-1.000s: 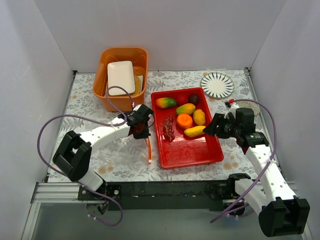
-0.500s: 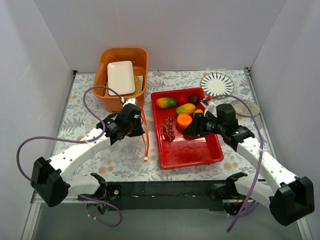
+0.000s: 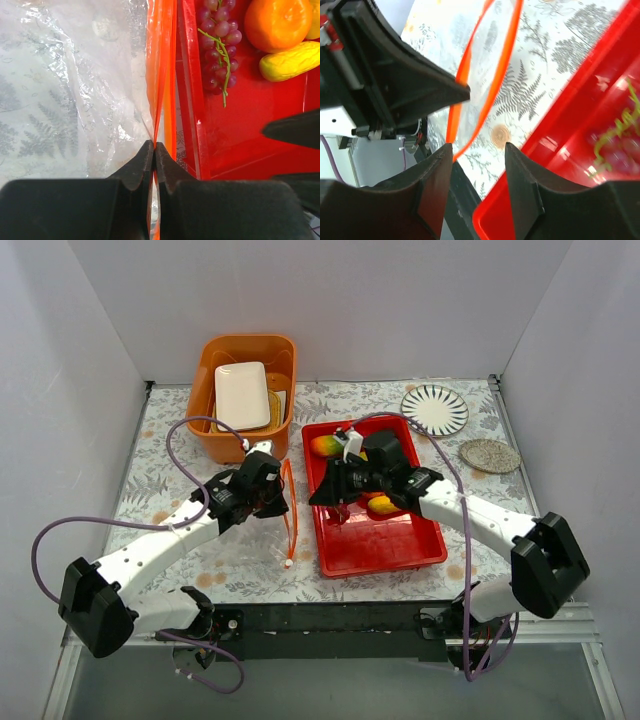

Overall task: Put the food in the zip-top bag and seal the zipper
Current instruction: Open the zipper of the food storage bag at the center of the board.

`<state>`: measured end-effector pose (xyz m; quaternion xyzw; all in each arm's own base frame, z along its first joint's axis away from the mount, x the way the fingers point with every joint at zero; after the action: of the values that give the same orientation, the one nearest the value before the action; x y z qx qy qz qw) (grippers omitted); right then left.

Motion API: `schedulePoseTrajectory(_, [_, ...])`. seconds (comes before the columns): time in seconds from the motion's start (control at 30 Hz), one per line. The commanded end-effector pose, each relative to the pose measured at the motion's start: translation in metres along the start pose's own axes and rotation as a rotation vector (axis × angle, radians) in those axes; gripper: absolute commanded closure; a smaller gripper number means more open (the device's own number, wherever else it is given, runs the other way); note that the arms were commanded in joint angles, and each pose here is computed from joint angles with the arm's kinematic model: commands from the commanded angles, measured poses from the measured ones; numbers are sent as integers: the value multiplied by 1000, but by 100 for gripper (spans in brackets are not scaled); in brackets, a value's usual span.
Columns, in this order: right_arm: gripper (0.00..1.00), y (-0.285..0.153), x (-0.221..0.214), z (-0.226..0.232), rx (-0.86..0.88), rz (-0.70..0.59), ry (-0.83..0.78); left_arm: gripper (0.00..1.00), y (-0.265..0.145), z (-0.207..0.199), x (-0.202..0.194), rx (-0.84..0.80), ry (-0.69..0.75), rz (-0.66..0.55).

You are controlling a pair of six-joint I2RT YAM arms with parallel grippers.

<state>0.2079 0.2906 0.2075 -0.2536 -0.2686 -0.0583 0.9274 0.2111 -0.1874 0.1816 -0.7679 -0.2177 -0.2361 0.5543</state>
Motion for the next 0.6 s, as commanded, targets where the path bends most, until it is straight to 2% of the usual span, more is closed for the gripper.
schedulePoseTrajectory(0.0, [47, 26, 20, 24, 64, -36, -54, 100, -14, -7, 6, -58, -6, -37])
schedulePoseTrajectory(0.2, [50, 52, 15, 24, 71, 14, -48, 100, -25, -8, 9, -88, -16, -55])
schedulePoseTrajectory(0.5, [50, 68, 17, 27, 101, 37, -53, 100, -37, -2, 7, -81, -8, -67])
schedulePoseTrajectory(0.57, [54, 70, 18, 30, 114, 44, -55, 100, -39, -3, 8, -82, -8, -72])
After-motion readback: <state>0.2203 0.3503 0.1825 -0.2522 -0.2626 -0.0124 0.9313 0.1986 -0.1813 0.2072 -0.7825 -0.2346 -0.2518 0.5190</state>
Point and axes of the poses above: each gripper's point midway between its finger pads, its own y axis out along the fingers, its own z axis along the line the jaws close on, x = y × z, the point moved 5 cm from there along -y, back along the fingers, and after that the axes turned 6 degrees about y, right-handed, at the moved point
